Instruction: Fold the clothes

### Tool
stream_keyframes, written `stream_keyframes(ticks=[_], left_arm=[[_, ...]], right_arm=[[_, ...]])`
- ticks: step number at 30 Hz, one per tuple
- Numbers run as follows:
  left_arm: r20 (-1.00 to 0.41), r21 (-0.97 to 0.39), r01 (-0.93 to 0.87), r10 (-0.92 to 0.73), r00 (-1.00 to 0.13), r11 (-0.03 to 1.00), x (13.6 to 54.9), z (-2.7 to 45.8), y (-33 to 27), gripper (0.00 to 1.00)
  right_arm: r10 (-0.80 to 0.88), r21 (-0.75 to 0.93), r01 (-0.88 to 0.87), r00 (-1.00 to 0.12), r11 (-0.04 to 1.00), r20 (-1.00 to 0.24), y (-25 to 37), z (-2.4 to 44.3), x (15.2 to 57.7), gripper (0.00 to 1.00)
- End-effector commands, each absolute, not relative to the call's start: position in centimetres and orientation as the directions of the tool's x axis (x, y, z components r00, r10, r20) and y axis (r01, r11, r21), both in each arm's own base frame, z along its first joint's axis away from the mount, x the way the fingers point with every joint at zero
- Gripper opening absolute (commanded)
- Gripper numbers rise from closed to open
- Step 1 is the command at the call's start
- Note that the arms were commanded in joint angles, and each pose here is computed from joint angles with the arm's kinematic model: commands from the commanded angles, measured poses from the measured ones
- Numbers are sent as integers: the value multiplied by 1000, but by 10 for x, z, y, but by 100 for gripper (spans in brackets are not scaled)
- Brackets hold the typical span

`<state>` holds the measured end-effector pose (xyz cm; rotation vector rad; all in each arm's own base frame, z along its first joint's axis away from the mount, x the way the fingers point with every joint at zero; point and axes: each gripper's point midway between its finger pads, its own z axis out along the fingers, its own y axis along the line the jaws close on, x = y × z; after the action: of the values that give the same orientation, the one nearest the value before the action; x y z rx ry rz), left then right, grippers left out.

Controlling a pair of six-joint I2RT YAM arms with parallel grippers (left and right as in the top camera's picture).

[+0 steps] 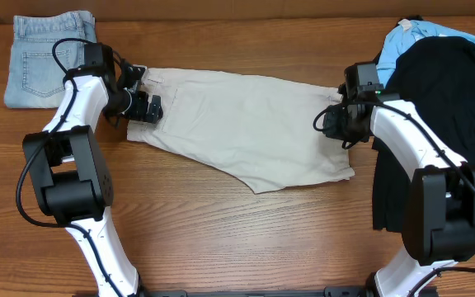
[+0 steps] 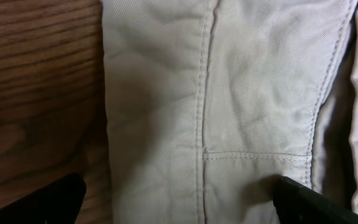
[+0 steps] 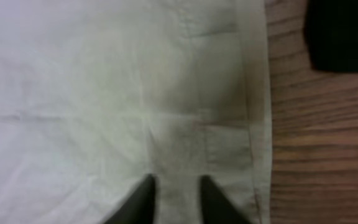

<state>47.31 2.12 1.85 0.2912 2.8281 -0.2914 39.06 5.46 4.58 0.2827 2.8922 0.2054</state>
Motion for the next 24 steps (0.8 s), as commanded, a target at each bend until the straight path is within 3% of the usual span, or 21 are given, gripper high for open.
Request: stream_keyframes(ticks=[1, 3, 14, 24], left_arm=[[-306, -195, 221, 155, -939, 955, 476, 21, 16, 100], [-307, -195, 222, 155, -939, 955, 476, 21, 16, 100], [-320, -192, 225, 156, -934, 955, 480, 22, 16, 100], [-343, -316, 264, 149, -927, 911, 476, 25, -10, 100]], right_arm=[[210, 156, 179, -956, 971, -207, 53, 36, 388, 10], [212, 159, 180, -953, 971, -215, 53, 34, 389, 4], [212, 158, 180, -953, 971, -216, 52, 26, 386, 4], [213, 159, 180, -953, 971, -216, 52, 26, 386, 4]])
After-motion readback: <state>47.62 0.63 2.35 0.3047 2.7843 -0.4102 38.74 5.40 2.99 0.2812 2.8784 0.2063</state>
